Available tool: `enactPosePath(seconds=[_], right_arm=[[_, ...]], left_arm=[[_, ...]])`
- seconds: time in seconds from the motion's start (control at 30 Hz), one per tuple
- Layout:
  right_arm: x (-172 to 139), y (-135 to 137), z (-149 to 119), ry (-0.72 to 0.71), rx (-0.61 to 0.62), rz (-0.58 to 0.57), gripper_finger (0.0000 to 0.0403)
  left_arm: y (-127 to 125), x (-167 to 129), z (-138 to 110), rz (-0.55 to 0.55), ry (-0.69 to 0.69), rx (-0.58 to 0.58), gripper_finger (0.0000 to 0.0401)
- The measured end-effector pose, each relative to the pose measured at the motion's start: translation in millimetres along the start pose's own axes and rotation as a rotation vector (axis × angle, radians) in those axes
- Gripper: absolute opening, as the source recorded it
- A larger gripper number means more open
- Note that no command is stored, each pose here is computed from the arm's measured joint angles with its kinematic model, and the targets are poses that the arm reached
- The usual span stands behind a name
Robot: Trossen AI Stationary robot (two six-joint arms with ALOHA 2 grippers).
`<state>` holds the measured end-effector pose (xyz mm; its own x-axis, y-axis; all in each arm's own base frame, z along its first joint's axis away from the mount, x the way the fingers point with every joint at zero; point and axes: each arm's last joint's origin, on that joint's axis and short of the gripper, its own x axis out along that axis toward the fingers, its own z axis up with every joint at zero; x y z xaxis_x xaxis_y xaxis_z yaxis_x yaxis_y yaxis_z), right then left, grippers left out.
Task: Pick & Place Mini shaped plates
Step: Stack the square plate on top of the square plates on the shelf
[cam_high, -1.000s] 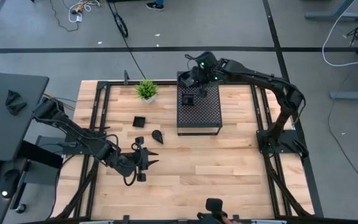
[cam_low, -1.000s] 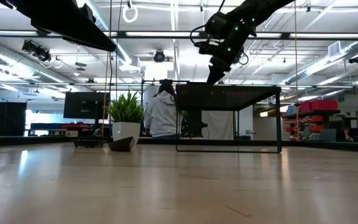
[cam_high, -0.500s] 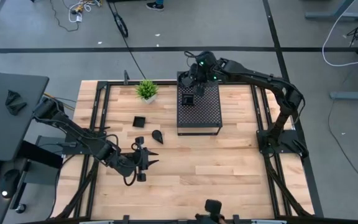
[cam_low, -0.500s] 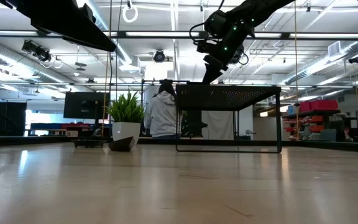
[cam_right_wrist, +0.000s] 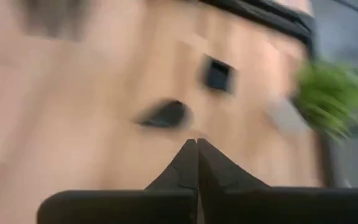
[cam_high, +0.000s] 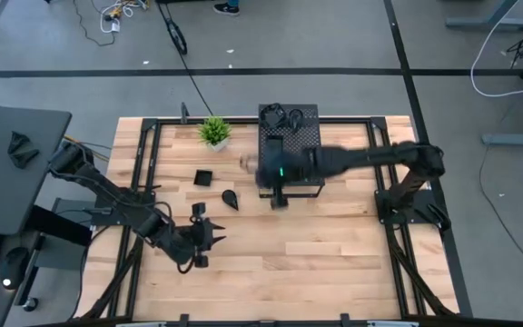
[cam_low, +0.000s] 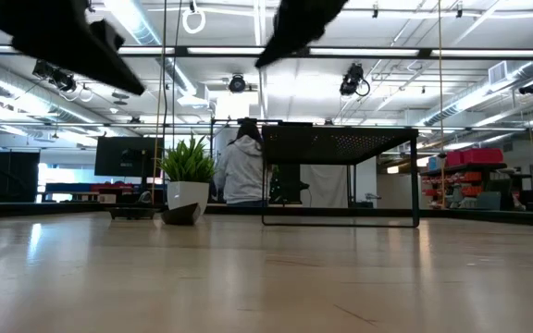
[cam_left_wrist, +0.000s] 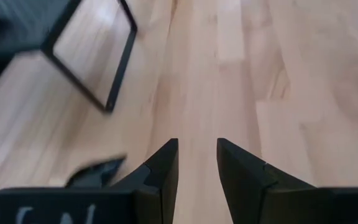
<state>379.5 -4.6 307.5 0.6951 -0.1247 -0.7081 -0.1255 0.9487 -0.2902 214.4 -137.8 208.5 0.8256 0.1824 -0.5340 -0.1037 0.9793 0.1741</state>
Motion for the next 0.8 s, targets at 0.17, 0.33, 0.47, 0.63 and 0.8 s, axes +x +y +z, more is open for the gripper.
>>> enactPosePath(seconds=[0.17, 0.33, 0.47, 0.63, 0.8], right_arm=[[-17, 81, 25, -0.125, -0.056, 0.134, 0.0001], [-26, 146, 34, -0.219, -0.03, 0.169, 0.0001], [-13, 181, 21, -0.316, 0.057, 0.201, 0.0005], [13, 201, -10, -0.436, 0.185, 0.232, 0.0018], [35, 201, -37, -0.477, 0.347, 0.126, 0.0047]], left_arm=[[0, -7, -18, 0.053, 0.112, -0.066, 0.0115], [6, -16, -37, 0.16, 0.225, -0.144, 0.0115], [15, -18, -59, 0.241, 0.29, -0.199, 0.0115], [28, -12, -95, 0.342, 0.283, -0.315, 0.0115], [41, -4, -123, 0.428, 0.164, -0.546, 0.0115]])
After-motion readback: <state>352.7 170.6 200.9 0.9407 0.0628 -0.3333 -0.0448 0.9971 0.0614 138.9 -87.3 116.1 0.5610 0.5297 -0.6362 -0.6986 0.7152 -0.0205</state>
